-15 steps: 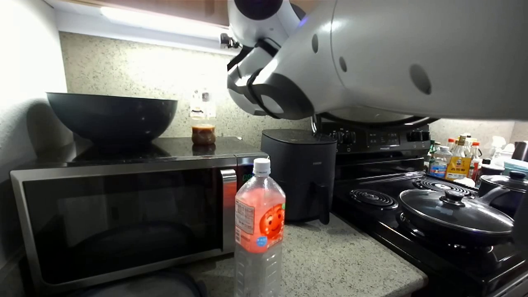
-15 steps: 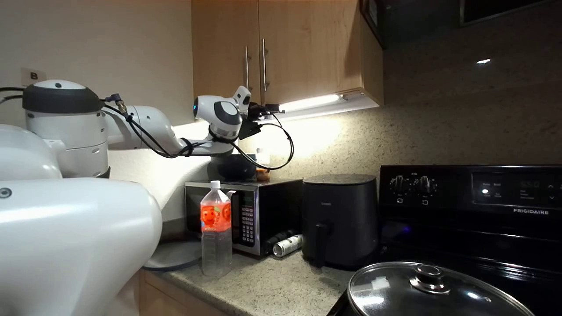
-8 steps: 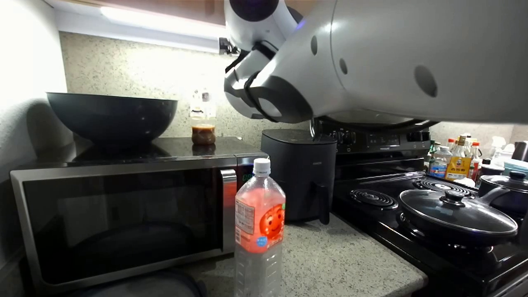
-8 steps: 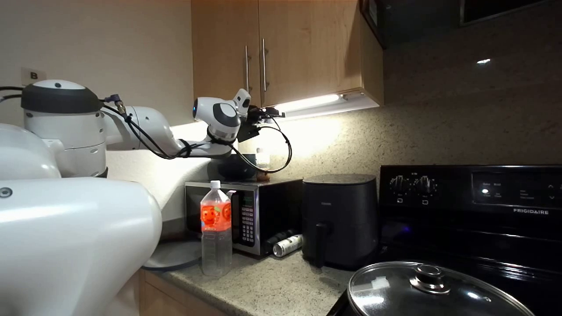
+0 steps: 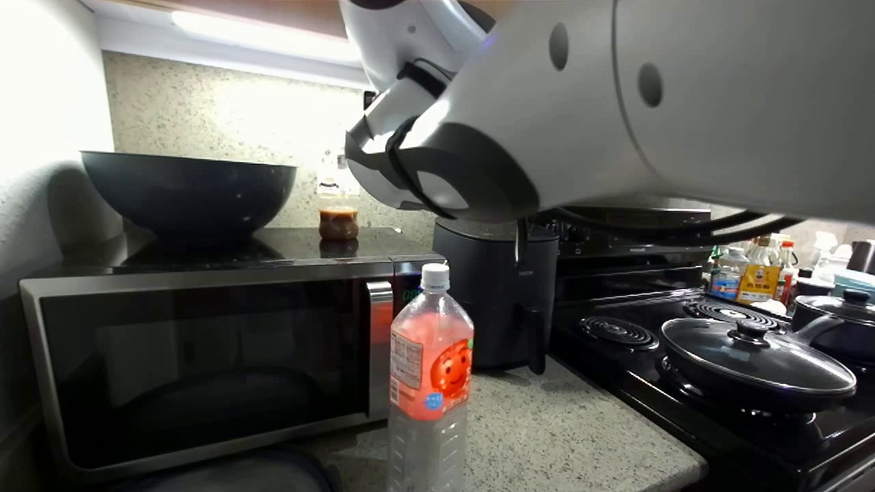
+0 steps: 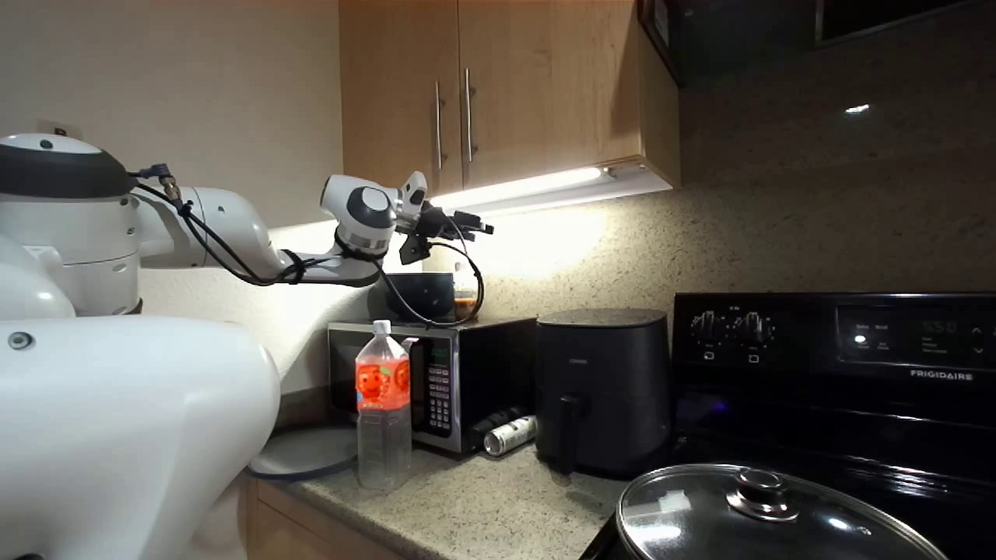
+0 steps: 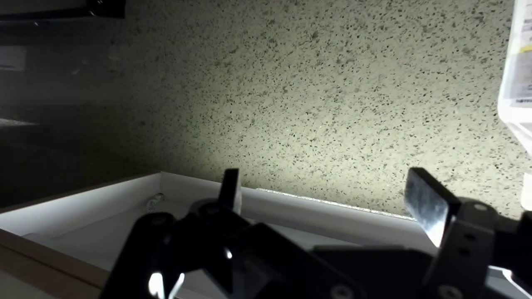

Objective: Put the right bottle on the top of the microwave

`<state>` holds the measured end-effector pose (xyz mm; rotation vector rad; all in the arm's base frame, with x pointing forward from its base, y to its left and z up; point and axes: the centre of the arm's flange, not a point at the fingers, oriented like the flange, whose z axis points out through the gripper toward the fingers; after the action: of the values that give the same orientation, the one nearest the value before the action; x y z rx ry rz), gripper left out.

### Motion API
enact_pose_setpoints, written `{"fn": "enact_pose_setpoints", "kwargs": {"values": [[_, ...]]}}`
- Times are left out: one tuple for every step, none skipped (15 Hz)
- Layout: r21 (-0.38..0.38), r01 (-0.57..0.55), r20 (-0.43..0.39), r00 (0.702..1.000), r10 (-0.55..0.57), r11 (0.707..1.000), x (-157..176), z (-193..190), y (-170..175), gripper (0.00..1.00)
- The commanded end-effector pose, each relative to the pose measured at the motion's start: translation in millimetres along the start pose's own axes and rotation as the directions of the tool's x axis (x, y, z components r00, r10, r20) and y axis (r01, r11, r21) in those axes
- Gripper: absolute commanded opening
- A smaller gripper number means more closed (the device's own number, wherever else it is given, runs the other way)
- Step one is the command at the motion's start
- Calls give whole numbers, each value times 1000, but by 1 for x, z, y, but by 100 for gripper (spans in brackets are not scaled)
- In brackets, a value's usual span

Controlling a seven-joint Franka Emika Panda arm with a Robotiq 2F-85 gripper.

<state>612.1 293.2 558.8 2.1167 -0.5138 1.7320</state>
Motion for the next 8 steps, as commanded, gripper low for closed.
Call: {"fn": "enact_pose_setpoints", "kwargs": {"values": [[-2,-1,1,1000,1,1000,0,1,1,100],[-6,-2,1,1000,2,1000,0,2,3,100],[-7,-2,2,1000,2,1000,0,2,4,100],[-8,-2,2,1000,2,1000,0,3,4,100],[-8,-2,2,1000,2,1000,0,3,4,100],[-8,-2,2,1000,2,1000,0,3,4,100],[2,-8,7,1000,8,1000,-1,0,4,100],[14,-13,31,999,12,1000,-3,-8,3,100]]}}
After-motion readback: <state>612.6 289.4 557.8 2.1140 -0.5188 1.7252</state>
